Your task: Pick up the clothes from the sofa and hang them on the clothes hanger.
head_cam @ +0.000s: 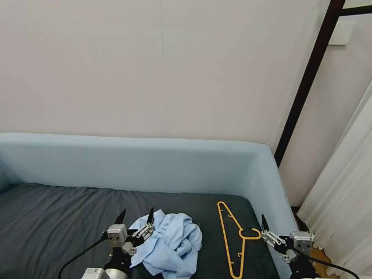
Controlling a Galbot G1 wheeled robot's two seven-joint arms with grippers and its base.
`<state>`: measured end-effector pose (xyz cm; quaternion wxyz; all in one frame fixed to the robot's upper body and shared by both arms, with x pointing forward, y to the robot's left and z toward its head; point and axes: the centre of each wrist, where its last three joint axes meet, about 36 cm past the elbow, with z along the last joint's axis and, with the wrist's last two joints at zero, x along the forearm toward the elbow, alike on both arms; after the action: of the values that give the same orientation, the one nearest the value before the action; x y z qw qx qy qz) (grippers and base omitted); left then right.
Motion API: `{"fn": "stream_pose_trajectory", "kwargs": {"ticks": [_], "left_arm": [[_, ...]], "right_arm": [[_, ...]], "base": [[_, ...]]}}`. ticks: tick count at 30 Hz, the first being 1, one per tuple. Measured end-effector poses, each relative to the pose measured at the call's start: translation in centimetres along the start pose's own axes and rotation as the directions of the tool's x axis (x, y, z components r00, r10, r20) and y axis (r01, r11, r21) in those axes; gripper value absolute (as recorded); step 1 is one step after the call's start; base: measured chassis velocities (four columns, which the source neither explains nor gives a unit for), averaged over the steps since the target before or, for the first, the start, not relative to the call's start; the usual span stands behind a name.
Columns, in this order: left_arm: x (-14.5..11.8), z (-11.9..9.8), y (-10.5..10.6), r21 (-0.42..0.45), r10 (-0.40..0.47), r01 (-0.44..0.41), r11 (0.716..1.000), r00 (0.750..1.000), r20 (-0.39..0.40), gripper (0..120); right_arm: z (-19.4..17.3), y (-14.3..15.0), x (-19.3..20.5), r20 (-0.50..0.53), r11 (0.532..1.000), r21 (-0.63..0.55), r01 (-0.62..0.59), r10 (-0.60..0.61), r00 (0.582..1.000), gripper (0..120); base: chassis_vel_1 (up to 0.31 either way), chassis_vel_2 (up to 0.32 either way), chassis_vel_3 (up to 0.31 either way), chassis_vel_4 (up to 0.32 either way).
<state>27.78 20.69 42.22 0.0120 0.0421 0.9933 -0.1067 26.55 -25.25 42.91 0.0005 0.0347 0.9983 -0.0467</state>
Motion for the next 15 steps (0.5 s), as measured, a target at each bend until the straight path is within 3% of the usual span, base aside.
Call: {"fn": "stream_pose_trajectory", "kwargs": {"ticks": [15], "left_arm": [[0.0,-0.4,-1.0,0.029,-0.011,0.01,1.0,0.999,0.035,100]], "right_arm": [[0.2,-0.1,-0.6,-0.008,1.0,-0.022,0.006,-0.007,1.0,100]], "base": [[0.0,0.0,0.0,0.0]]}}
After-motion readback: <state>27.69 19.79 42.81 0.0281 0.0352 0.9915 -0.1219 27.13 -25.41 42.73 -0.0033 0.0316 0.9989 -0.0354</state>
